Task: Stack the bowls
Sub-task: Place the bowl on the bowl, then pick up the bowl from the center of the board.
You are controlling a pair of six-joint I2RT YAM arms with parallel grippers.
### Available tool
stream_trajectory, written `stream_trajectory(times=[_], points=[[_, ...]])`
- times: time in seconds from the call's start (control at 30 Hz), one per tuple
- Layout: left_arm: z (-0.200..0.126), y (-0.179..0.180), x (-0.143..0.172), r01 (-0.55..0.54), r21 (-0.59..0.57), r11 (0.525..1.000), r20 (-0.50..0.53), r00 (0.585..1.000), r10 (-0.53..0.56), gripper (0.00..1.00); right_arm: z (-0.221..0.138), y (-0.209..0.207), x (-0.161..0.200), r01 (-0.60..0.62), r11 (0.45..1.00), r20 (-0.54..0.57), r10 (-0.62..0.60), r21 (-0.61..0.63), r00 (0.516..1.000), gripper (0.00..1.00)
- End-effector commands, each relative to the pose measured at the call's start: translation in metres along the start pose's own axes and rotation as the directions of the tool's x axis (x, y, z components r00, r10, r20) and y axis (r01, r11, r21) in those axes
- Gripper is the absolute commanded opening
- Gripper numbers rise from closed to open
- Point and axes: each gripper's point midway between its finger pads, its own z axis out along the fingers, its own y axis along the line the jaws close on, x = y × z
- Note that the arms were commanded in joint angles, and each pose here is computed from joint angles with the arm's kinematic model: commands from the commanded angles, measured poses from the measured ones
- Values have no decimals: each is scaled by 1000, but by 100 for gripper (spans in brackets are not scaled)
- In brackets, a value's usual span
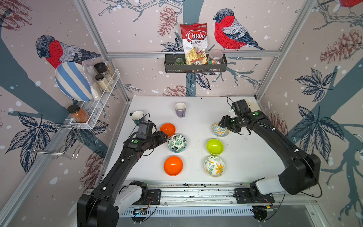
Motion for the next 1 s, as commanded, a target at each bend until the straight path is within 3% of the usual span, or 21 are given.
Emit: stream_trajectory(times=[0.0,0.13,0.3,0.6,0.83,0.97], points=[[-10,11,7,-18,-59,998,-16,1000,17,66,2,-40,-20,-96,988,85,86,120,993,62],[-12,11,8,-25,-61,998,-19,1000,24,66,14,-70,-34,-191,969,127,172,157,977,57],[-8,14,10,-24,-73,997,-32,999,22,64,41,-88,-38,-227,956,86,214,186,973,46],[-5,16,13,-27,-77,997,-45,999,23,63,83,-81,-31,-193,976,-22,196,97,980,41],[-7,19,15,-28,-84,996,-45,999,24,63,102,-87,-15,-187,974,-87,199,126,976,40],[-9,17,13,-33,-82,996,-42,999,29,63,110,-90,-7,-182,973,-113,198,139,974,34]])
